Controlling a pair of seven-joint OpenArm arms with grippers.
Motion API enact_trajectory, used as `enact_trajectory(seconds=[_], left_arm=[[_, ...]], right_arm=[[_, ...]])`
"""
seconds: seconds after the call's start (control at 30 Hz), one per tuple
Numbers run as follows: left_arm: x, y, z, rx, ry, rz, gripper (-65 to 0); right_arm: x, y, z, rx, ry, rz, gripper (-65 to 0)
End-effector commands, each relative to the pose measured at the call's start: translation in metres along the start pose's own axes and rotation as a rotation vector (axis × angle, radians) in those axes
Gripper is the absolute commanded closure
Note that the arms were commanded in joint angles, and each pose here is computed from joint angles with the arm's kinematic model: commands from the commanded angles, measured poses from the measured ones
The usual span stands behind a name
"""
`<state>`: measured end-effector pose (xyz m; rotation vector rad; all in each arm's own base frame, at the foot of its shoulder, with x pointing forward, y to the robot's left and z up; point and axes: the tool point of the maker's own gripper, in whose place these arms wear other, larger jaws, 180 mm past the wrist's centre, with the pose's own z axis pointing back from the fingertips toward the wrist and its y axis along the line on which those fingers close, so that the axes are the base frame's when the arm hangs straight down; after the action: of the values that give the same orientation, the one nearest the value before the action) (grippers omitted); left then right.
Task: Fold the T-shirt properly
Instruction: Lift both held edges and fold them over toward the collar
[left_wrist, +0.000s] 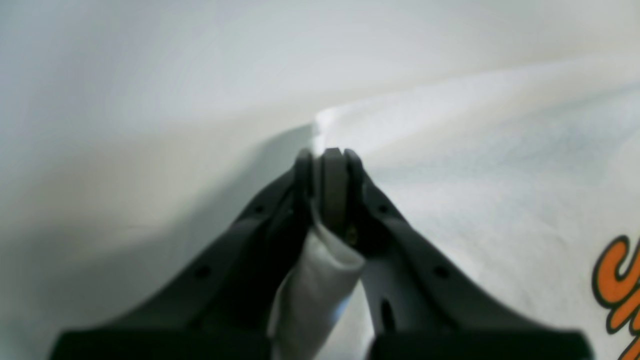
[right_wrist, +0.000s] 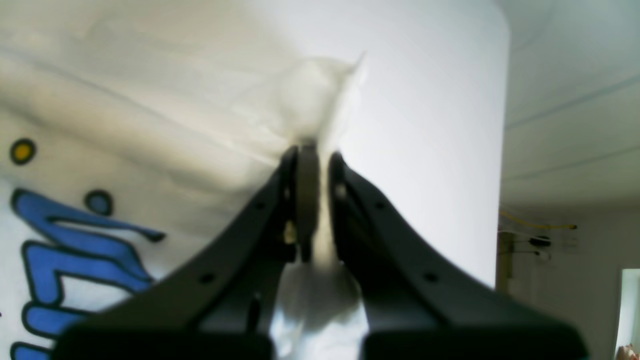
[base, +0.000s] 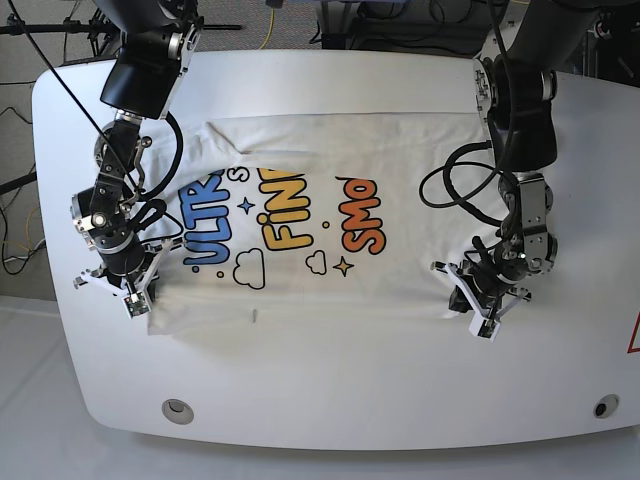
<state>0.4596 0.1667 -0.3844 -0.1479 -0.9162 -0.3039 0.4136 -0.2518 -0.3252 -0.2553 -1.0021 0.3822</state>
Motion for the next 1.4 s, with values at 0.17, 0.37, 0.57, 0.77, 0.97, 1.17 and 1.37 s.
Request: enact_trajectory(seconds=[0.17, 0.37, 0.57, 0.77, 0.97, 1.17, 1.37], left_arm=[[0.048, 0.015, 0.005, 0.032, -0.095, -0.018, -1.3], [0.062, 0.024, 0.008, 0.047, -0.115, -0.030, -1.3], [0.057, 0.030, 0.010, 0.058, -0.091, -0.035, -1.4], [0.055, 0.033, 0.011, 0.063, -0.082, -0.036, -1.4], [0.048, 0.046, 0.019, 0.092, -0.043, -0.034, -1.4], [0.040, 0.051, 0.027, 0.102, -0.013, -0.037, -1.4], [0.037, 0.051, 0.035, 0.098, 0.051, -0.074, -1.4]], right_arm=[[0.020, -0.016, 0.004, -0.042, -0.056, 0.010, 0.0], [0.020, -0.018, 0.005, -0.047, -0.057, 0.009, 0.0], [0.014, -0.016, 0.007, -0.046, -0.047, 0.014, 0.0], [0.015, -0.019, 0.014, -0.060, -0.055, 0.029, 0.0], [0.009, -0.018, 0.028, -0.077, -0.058, 0.048, 0.0], [0.000, -0.014, 0.036, -0.081, -0.046, 0.061, 0.0], [-0.015, -0.017, 0.041, -0.091, -0.016, 0.048, 0.0]])
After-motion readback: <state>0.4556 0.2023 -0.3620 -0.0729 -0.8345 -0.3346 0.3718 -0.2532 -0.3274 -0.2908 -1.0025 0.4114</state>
